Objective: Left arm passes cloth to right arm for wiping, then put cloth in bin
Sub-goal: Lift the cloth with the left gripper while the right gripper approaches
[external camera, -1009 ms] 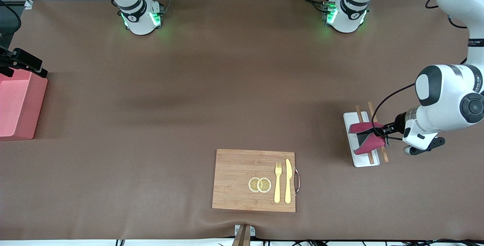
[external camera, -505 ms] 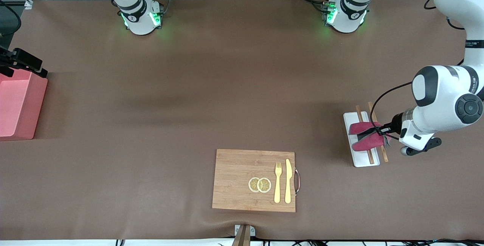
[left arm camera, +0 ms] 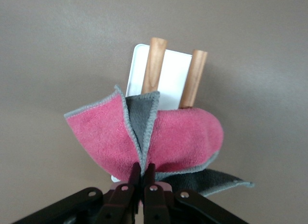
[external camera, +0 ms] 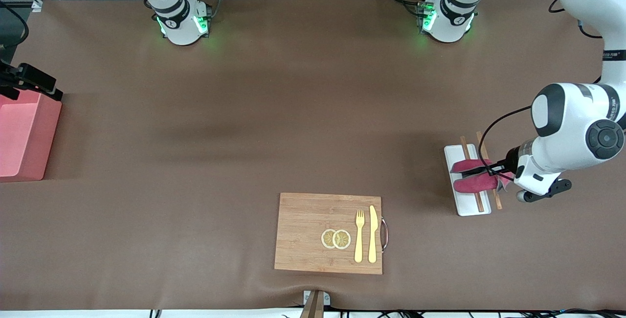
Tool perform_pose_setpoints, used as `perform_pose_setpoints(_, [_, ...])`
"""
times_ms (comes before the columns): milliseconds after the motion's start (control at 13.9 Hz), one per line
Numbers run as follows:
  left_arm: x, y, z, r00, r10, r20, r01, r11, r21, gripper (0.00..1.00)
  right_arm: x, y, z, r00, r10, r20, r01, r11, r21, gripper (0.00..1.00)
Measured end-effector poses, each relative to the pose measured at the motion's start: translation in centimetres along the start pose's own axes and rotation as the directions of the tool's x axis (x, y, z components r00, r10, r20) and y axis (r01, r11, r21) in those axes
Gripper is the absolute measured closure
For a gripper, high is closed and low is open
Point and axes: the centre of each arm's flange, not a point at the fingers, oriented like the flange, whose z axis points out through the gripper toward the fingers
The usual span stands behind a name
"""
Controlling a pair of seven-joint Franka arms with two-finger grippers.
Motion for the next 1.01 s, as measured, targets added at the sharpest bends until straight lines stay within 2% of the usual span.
perform_pose_setpoints(288, [-2.9, 5.1, -5.0, 0.999, 0.052, -0.001, -0.052, 0.999, 0.002, 0.95, 0.6, -0.2, 1.7, 0.999, -0.004, 0.048, 0.004, 1.0, 0.003, 0.0])
perform_pose_setpoints(505, [-5.4, 9.5, -6.7, 0.998, 0.059, -0.014, -0.06, 0.998, -0.014, 0.95, 1.3, -2.4, 4.1, 0.993, -0.039, 0.115, 0.038, 0.999, 0.012, 0.0])
perform_pose_setpoints(577, [-6.2, 10.9, -7.1, 0.999, 0.05, -0.017, -0.05, 0.999, -0.022, 0.95, 1.7, -3.7, 5.4, 0.989, -0.04, 0.142, 0.036, 0.999, 0.032, 0.0])
perform_pose_setpoints(793, [-9.0, 15.7, -8.6, 1.0, -0.002, -0.027, 0.0, 0.998, -0.056, 0.95, 3.7, -7.7, 10.0, 0.976, 0.058, 0.209, -0.077, 0.993, 0.086, 0.0])
perform_pose_setpoints(1009, [-12.5, 21.1, -9.9, 0.997, -0.07, -0.031, 0.067, 0.994, -0.084, 0.95, 5.3, -12.7, 13.9, 0.964, 0.134, 0.231, -0.16, 0.983, 0.095, 0.0])
